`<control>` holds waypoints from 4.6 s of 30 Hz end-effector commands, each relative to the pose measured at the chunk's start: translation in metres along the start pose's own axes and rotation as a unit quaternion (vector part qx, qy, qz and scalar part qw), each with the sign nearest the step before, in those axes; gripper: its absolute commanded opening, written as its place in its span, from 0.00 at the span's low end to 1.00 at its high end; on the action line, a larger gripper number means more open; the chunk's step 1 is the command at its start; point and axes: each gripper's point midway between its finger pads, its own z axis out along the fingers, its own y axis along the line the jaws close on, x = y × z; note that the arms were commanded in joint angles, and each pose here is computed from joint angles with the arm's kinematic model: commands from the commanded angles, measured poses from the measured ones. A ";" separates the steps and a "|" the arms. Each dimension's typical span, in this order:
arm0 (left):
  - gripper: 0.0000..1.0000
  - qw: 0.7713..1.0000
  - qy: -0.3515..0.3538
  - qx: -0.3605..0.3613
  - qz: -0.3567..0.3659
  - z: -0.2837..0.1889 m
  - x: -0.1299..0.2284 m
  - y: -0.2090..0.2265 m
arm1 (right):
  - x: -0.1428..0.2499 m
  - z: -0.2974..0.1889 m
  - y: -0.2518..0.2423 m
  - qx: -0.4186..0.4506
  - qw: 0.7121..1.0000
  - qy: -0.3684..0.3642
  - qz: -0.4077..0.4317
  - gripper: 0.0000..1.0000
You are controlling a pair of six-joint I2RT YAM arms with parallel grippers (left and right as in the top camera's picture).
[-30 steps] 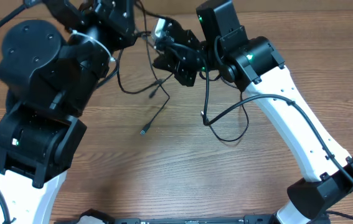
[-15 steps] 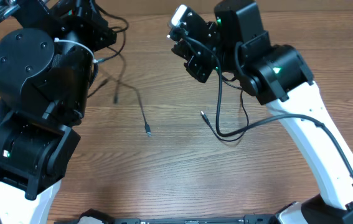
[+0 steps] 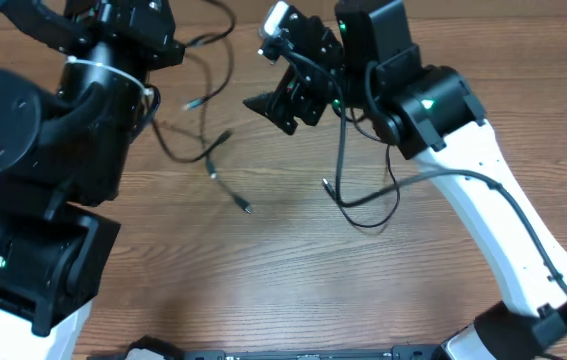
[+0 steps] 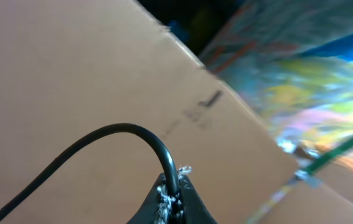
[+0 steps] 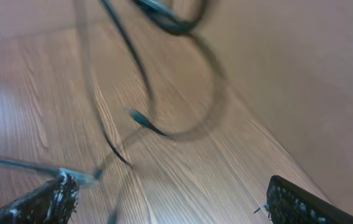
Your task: Untangle cables
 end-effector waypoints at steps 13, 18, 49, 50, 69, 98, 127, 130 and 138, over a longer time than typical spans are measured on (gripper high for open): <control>0.04 0.988 0.075 0.112 -0.071 -0.017 0.013 -0.047 | -0.009 0.034 0.026 -0.078 0.996 -0.036 -0.011 0.82; 0.04 0.987 0.081 0.119 -0.078 -0.018 0.015 -0.050 | -0.017 0.037 0.038 -0.090 0.995 -0.045 -0.018 0.47; 0.04 0.930 -0.029 -0.308 0.201 -0.028 -0.012 0.110 | -0.040 -0.097 -0.026 0.131 0.989 -0.058 0.045 0.04; 0.04 0.925 -0.017 -0.314 0.214 -0.024 -0.006 0.115 | -0.045 -0.106 -0.027 0.138 0.987 -0.068 0.043 0.04; 0.04 0.936 0.165 -0.229 0.208 0.035 0.103 0.131 | -0.038 -0.171 -0.041 0.213 0.973 -0.064 0.057 0.93; 1.00 0.959 0.175 -0.126 0.183 -0.057 0.046 0.057 | 0.173 0.013 -0.083 0.160 0.846 0.166 0.481 0.92; 1.00 0.940 0.220 -0.163 0.204 -0.061 0.065 0.080 | 0.272 0.103 -0.062 0.267 0.674 0.167 0.668 0.68; 1.00 0.938 0.226 -0.166 0.204 -0.063 0.067 0.082 | 0.265 0.108 -0.068 0.261 0.682 0.147 0.668 0.68; 1.00 0.929 0.242 -0.170 0.221 -0.068 0.071 0.087 | 0.279 0.121 -0.075 0.265 0.668 0.142 0.681 0.68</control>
